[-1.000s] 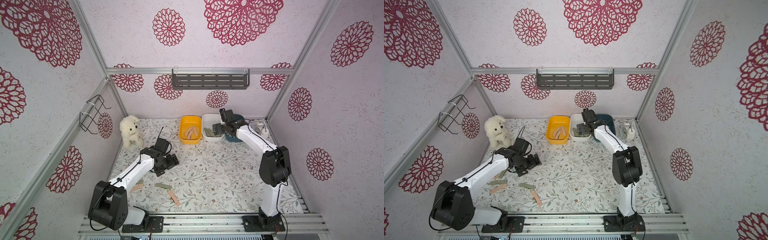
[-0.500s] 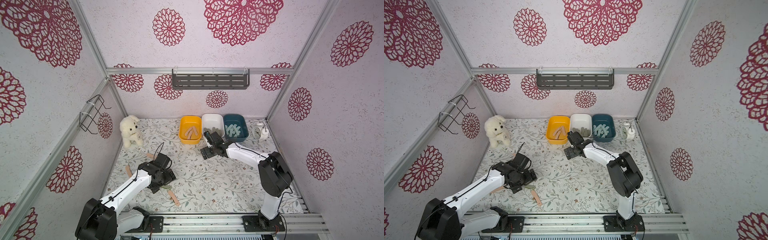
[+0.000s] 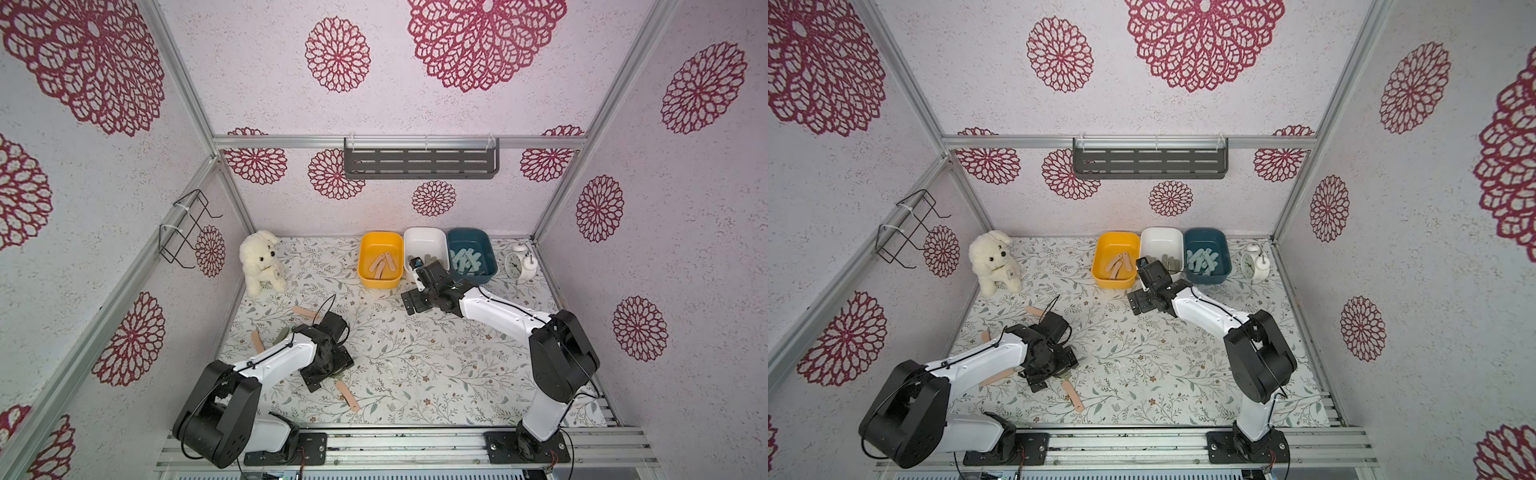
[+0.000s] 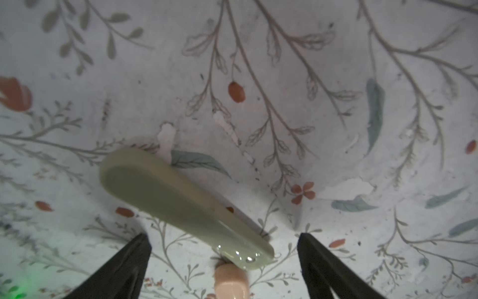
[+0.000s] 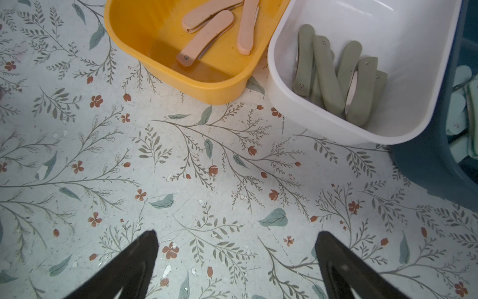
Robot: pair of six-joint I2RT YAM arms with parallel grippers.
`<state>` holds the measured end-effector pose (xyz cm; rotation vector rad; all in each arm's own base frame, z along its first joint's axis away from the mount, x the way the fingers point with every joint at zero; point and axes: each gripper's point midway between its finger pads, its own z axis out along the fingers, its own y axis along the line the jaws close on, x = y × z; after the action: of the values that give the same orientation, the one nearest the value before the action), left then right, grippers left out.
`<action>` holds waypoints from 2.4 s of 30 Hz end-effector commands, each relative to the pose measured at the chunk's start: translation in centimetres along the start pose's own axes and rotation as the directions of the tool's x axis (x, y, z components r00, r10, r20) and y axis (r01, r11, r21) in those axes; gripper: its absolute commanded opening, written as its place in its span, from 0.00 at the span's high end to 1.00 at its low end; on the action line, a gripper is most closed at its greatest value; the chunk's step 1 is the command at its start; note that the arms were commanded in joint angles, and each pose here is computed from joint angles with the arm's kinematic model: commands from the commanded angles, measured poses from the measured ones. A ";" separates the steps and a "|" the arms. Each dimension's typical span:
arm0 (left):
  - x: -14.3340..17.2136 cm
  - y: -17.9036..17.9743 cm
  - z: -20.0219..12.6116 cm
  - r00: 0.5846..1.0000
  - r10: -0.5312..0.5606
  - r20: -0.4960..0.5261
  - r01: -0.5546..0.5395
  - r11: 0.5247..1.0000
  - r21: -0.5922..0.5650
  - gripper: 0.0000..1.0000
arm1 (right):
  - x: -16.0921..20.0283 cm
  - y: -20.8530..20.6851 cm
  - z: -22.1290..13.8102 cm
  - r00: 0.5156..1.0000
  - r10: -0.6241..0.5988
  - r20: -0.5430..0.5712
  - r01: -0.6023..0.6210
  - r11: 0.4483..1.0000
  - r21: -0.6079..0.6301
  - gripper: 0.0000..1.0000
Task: Place the fruit knives into the storage box by color
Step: Pick up the fruit knife from the center of the board, then place the fruit knife in the storage box.
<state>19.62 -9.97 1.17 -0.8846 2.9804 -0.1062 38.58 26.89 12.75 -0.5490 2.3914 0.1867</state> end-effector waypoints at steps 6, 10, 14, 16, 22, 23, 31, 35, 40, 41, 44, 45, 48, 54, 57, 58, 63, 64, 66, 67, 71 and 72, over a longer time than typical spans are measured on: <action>-3.0 -2.5 1.0 0.998 0.049 0.044 -0.050 0.999 0.021 0.32 | -1.6 0.2 -1.4 0.999 0.019 0.044 -0.019 1.000 -0.011 0.01; -3.2 -3.0 1.3 0.997 0.060 0.042 -0.061 0.998 0.017 0.44 | -1.2 0.1 -1.3 0.999 0.020 0.037 -0.020 1.000 -0.005 0.01; -3.3 -3.1 1.6 0.997 0.070 0.035 -0.070 0.998 0.009 0.51 | -1.2 0.1 -1.0 0.999 0.020 0.032 -0.020 1.000 -0.003 0.01; -3.4 -3.1 1.7 0.997 0.075 0.034 -0.075 0.997 0.005 0.57 | -1.2 0.0 -1.0 0.999 0.024 0.030 -0.024 1.000 0.002 0.01; -4.0 -3.7 1.6 0.993 0.111 0.036 -0.111 0.994 -0.002 0.67 | -1.6 -1.8 -1.6 0.998 0.037 0.044 -0.040 0.998 0.053 0.01; -4.1 -3.9 1.6 0.992 0.120 0.036 -0.120 0.993 0.000 0.69 | -1.8 -2.3 -1.8 0.998 0.046 0.049 -0.049 0.997 0.061 0.01; -5.3 -5.1 2.0 0.988 0.153 0.024 -0.153 0.988 -0.001 0.74 | -2.6 -5.0 -2.8 0.988 0.114 0.103 -0.123 0.989 0.081 0.01; -5.6 -4.6 2.7 0.989 0.150 0.007 -0.150 0.988 -0.029 0.64 | -2.3 -5.5 -2.4 0.988 0.125 0.092 -0.133 0.987 0.088 0.01; -6.1 -4.0 2.6 0.986 0.165 0.017 -0.164 0.984 -0.074 0.61 | -2.4 -5.7 -2.3 0.988 0.128 0.090 -0.136 0.987 0.087 0.01; -6.2 -3.9 2.5 0.986 0.167 0.022 -0.165 0.983 -0.081 0.62 | -2.5 -5.8 -2.3 0.988 0.128 0.088 -0.136 0.987 0.090 0.01; -6.4 -4.0 2.5 0.985 0.173 0.024 -0.170 0.981 -0.089 0.67 | -2.5 -5.8 -2.4 0.988 0.129 0.089 -0.137 0.986 0.094 0.01; -6.5 -4.0 2.5 0.984 0.177 0.024 -0.174 0.980 -0.092 0.69 | -2.4 -5.9 -2.5 0.988 0.129 0.089 -0.138 0.986 0.094 0.01; -6.7 -4.2 2.4 0.983 0.183 0.025 -0.180 0.979 -0.092 0.78 | -2.4 -5.9 -2.5 0.987 0.131 0.091 -0.140 0.986 0.094 0.01; -7.4 -5.7 0.5 0.978 0.201 0.056 -0.198 0.979 -0.054 0.88 | -2.5 -6.5 -3.2 0.986 0.136 0.099 -0.146 0.983 0.108 0.01; -8.6 -7.9 -1.7 0.971 0.215 0.100 -0.216 0.976 -0.003 0.90 | -2.6 -7.1 -3.6 0.984 0.141 0.108 -0.154 0.981 0.117 0.01; -8.9 -8.7 -2.3 0.969 0.221 0.112 -0.223 0.975 0.012 0.91 | -2.6 -7.4 -3.7 0.983 0.147 0.114 -0.161 0.979 0.124 0.01; -9.8 -14.3 -5.4 0.929 0.326 0.173 -0.343 0.936 0.078 0.92 | -3.4 -9.9 -5.3 0.968 0.145 0.203 -0.191 0.955 0.229 0.00; -10.0 -15.4 -5.8 0.920 0.346 0.184 -0.366 0.927 0.084 0.92 | -3.4 -10.2 -5.5 0.965 0.147 0.218 -0.198 0.952 0.234 0.01; -10.6 -17.8 -7.0 0.901 0.377 0.216 -0.405 0.909 0.101 0.92 | -3.1 -10.9 -5.8 0.959 0.163 0.233 -0.219 0.946 0.238 0.01; -11.1 -19.0 -7.5 0.894 0.384 0.231 -0.417 0.902 0.111 0.92 | -2.7 -11.3 -5.9 0.955 0.176 0.237 -0.233 0.942 0.240 0.01; -12.9 -24.4 -8.2 0.874 0.390 0.291 -0.450 0.875 0.178 0.93 | -0.4 -13.9 -6.8 0.931 0.255 0.262 -0.318 0.918 0.237 0.01; -13.4 -25.7 -8.5 0.867 0.385 0.315 -0.457 0.867 0.199 0.93 | 0.0 -14.5 -7.2 0.923 0.269 0.277 -0.337 0.910 0.242 0.01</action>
<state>42.52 -22.11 11.67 -0.2346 2.7599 -0.3076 40.66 14.22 16.40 -0.1366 2.2772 0.0116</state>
